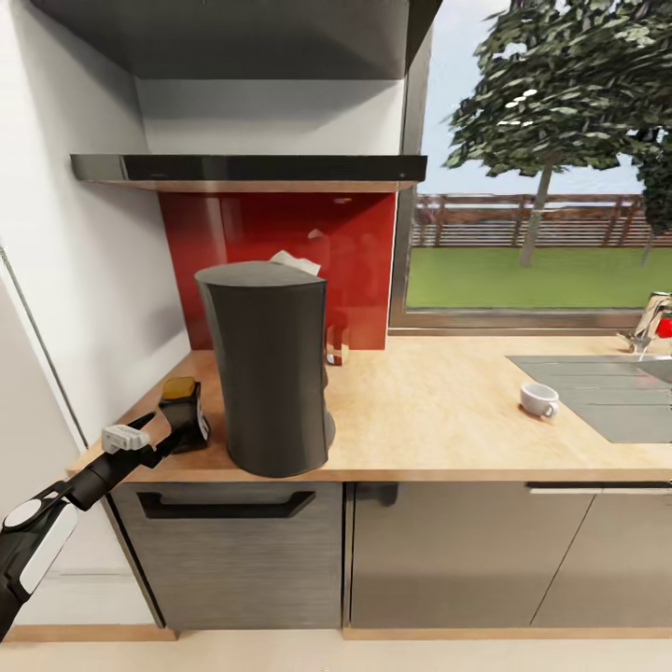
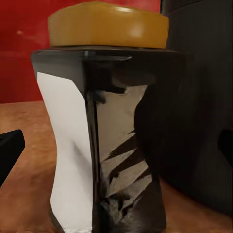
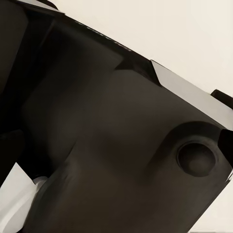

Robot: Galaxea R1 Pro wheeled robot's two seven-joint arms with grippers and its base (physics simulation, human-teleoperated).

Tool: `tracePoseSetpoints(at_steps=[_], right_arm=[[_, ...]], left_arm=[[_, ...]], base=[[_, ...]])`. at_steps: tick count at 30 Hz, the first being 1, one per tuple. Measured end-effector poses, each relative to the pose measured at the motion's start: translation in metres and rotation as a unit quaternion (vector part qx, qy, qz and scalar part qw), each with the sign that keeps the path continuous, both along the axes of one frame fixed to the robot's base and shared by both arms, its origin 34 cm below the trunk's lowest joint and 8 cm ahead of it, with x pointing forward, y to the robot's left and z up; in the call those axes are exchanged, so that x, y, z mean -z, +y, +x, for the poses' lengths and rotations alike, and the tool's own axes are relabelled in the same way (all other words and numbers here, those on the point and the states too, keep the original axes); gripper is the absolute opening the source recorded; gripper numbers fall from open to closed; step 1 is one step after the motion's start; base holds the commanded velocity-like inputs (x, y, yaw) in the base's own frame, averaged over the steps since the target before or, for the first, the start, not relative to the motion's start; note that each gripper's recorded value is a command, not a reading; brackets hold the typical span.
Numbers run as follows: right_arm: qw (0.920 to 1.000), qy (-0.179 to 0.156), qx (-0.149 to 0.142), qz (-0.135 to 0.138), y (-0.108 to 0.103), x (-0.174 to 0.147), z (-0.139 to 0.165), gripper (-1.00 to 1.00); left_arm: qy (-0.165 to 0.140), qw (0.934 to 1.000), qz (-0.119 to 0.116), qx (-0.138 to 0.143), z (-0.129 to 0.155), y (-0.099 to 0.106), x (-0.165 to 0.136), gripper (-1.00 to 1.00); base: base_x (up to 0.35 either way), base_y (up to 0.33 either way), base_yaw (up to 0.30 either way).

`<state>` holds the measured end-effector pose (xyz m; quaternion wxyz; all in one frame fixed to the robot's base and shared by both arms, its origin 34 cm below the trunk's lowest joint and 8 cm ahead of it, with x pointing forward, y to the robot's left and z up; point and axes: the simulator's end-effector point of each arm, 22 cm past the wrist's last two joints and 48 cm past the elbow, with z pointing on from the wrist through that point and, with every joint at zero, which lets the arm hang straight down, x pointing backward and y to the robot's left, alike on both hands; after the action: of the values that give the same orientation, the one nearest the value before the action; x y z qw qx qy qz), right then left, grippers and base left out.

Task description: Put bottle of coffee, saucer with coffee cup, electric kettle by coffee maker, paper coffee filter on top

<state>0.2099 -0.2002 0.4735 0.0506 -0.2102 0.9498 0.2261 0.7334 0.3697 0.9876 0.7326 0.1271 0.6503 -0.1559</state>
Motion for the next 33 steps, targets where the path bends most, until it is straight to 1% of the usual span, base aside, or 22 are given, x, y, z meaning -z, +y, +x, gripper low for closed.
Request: tracePoseSetpoints(at_steps=[9,14,16,17,18,20,21,22,26,27,31,32,33], right_arm=[[1.0000,0.000,0.000,0.000,0.000,0.000,0.000,1.00],[1.0000,0.000,0.000,0.000,0.000,0.000,0.000,1.00],[1.0000,0.000,-0.001,0.000,0.000,0.000,0.000,1.00],[1.0000,0.000,-0.001,0.000,0.000,0.000,0.000,1.00],[1.0000,0.000,-0.001,0.000,0.000,0.000,0.000,1.00],[1.0000,0.000,-0.001,0.001,0.000,0.000,0.000,1.00],[1.0000,0.000,-0.002,0.001,0.001,0.000,0.000,1.00],[1.0000,-0.001,-0.002,0.002,0.001,0.000,0.000,1.00],[1.0000,-0.001,-0.002,0.002,0.001,-0.001,0.000,1.00],[1.0000,-0.001,-0.002,0.002,0.001,-0.001,0.000,1.00],[1.0000,-0.001,-0.001,0.003,0.001,-0.001,0.000,1.00],[1.0000,0.000,-0.001,0.003,0.001,-0.001,0.000,1.00],[1.0000,0.000,-0.002,0.002,0.001,-0.001,0.000,1.00]], left_arm=[[0.000,1.0000,0.000,0.000,0.000,0.000,0.000,1.00],[-0.001,1.0000,0.002,0.009,-0.002,-0.004,-0.001,1.00],[-0.002,0.9998,0.004,0.019,-0.003,-0.008,-0.001,1.00],[-0.003,0.9993,0.006,0.037,-0.007,-0.017,-0.002,1.00],[-0.005,0.9980,0.009,0.063,-0.012,-0.027,-0.002,1.00],[-0.007,0.9955,0.012,0.093,-0.019,-0.039,-0.003,1.00],[-0.009,0.9896,0.017,0.142,-0.032,-0.056,-0.003,1.00],[-0.011,0.9844,0.019,0.174,-0.042,-0.067,-0.003,1.00],[-0.013,0.9736,0.024,0.227,-0.059,-0.083,-0.002,1.00],[-0.013,0.9683,0.025,0.248,-0.067,-0.089,-0.001,1.00],[-0.003,0.9555,0.021,0.294,-0.083,-0.101,0.003,1.00],[0.002,0.9478,0.018,0.319,-0.093,-0.107,0.004,1.00],[0.009,0.9325,0.013,0.361,-0.110,-0.116,0.006,1.00]], base=[[-0.164,0.000,0.000],[-0.035,0.000,0.000],[-0.012,0.000,0.000],[-0.006,0.000,0.000],[-0.005,0.000,0.000],[-0.003,0.000,0.000],[-0.001,0.000,0.000],[-0.001,0.000,0.000],[0.000,0.000,0.000],[0.000,0.000,0.000],[0.000,0.000,0.000],[0.000,0.000,0.000],[0.000,0.000,0.000]])
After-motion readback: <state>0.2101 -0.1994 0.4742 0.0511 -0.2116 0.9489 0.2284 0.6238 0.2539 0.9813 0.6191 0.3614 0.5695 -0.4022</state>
